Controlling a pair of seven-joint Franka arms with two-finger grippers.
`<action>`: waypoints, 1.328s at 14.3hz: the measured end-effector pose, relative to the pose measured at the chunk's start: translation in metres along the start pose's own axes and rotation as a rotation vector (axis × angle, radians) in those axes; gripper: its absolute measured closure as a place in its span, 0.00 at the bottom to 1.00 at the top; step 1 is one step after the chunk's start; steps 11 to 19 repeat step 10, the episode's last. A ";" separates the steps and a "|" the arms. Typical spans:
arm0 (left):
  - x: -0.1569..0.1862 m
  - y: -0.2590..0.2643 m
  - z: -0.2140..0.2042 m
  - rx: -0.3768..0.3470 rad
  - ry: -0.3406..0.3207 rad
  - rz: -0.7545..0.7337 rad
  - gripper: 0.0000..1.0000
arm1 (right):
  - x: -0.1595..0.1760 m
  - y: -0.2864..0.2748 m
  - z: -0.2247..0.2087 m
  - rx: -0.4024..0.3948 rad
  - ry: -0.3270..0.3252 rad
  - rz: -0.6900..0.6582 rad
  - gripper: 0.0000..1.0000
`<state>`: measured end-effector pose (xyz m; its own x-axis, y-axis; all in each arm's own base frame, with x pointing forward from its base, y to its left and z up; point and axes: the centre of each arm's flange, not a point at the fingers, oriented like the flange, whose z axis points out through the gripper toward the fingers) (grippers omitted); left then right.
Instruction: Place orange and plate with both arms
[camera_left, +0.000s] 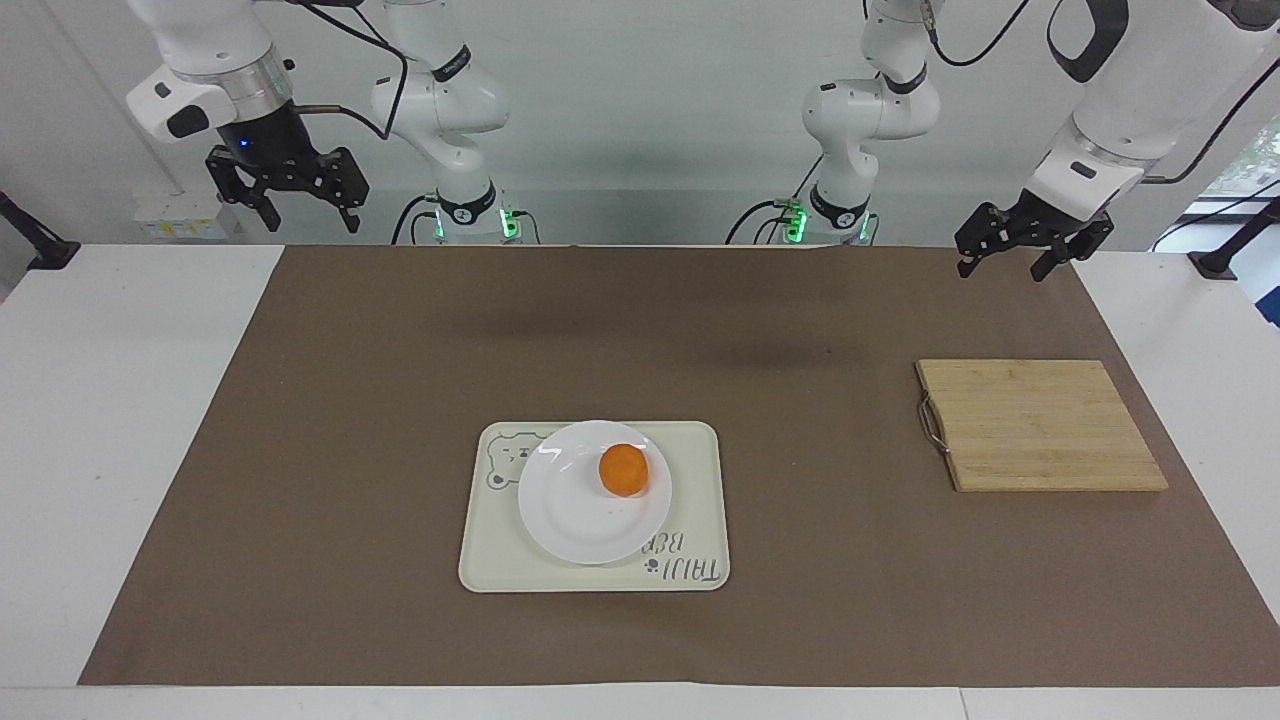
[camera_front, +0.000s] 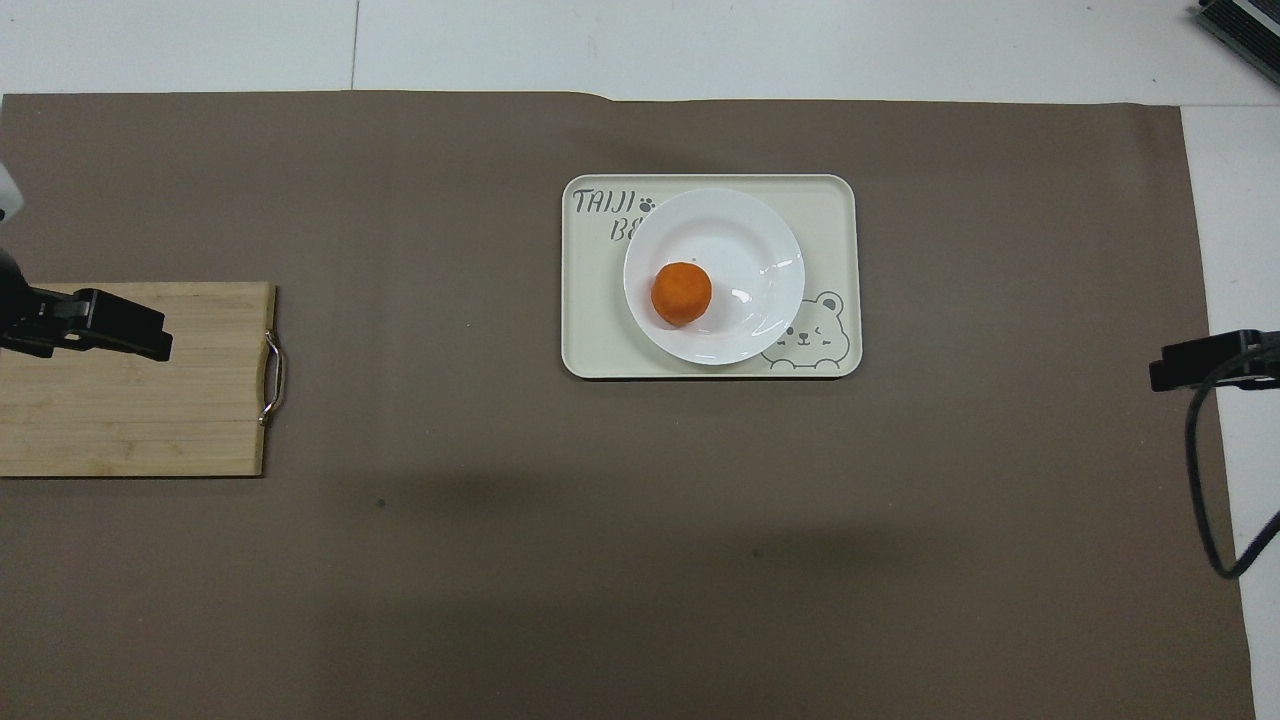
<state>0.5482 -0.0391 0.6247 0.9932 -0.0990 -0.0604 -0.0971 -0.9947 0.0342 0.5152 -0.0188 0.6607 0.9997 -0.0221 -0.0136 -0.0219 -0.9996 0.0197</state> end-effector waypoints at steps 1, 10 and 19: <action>0.000 0.000 0.000 0.000 0.000 0.000 0.00 | 0.000 0.000 0.000 0.000 0.000 0.000 0.00; 0.000 0.000 0.000 0.000 0.000 0.000 0.00 | 0.000 0.002 0.000 0.000 0.000 0.005 0.00; 0.000 0.000 0.000 0.000 0.000 0.000 0.00 | 0.000 0.002 0.000 0.000 0.000 0.005 0.00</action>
